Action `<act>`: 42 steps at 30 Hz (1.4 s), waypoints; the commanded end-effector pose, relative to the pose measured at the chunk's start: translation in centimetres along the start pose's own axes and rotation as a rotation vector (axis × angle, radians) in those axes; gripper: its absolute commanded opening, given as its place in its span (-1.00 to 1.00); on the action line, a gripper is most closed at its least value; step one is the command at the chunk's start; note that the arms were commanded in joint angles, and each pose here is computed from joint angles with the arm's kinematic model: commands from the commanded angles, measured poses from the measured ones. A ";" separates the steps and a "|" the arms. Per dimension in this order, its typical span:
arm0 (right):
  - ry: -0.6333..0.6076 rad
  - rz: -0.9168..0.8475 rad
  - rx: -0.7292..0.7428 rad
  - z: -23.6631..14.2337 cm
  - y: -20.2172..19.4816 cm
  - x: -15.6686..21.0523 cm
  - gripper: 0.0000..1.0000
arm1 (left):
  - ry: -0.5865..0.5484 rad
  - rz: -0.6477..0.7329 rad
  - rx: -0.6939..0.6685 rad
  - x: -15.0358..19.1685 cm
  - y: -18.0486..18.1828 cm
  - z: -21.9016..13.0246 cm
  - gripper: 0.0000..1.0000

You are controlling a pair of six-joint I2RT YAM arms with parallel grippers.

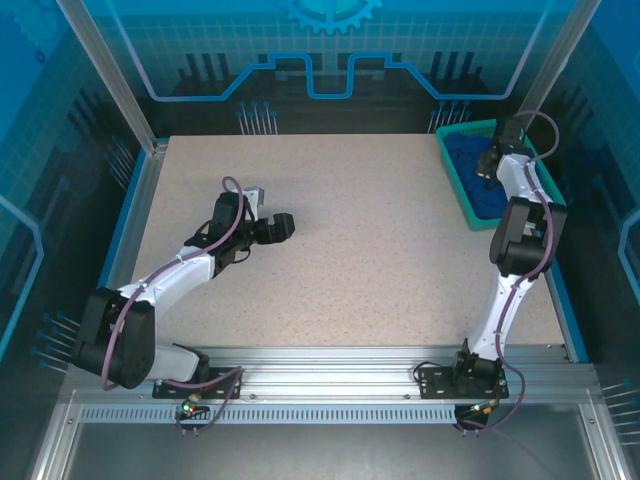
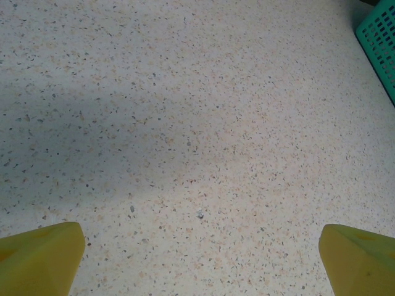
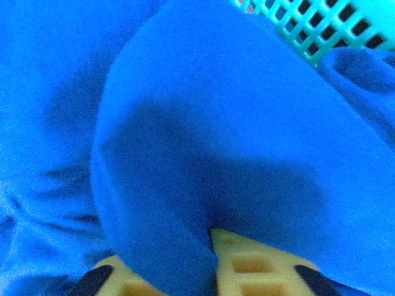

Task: Fold the inside-out t-shirt

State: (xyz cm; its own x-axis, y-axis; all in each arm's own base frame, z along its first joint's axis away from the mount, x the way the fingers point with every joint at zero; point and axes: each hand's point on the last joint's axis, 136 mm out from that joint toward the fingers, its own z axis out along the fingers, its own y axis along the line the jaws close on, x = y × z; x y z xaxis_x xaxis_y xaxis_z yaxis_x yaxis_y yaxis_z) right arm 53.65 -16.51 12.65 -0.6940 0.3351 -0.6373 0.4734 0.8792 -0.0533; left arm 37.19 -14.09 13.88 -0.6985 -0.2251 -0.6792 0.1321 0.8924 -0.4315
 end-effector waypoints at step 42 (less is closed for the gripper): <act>0.117 -0.474 -0.640 -21.6 25.7 17.7 0.21 | -0.219 -0.066 0.103 0.4 -2.3 -7.8 0.95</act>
State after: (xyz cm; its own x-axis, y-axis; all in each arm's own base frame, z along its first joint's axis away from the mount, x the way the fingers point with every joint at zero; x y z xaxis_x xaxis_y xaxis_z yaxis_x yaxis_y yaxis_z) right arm 44.35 22.58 18.94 -0.7643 -0.0432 -0.6434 -0.2785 0.9220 0.2690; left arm 32.06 -8.93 19.93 -0.4406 -0.3850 -0.8110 0.0183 0.8993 -0.4368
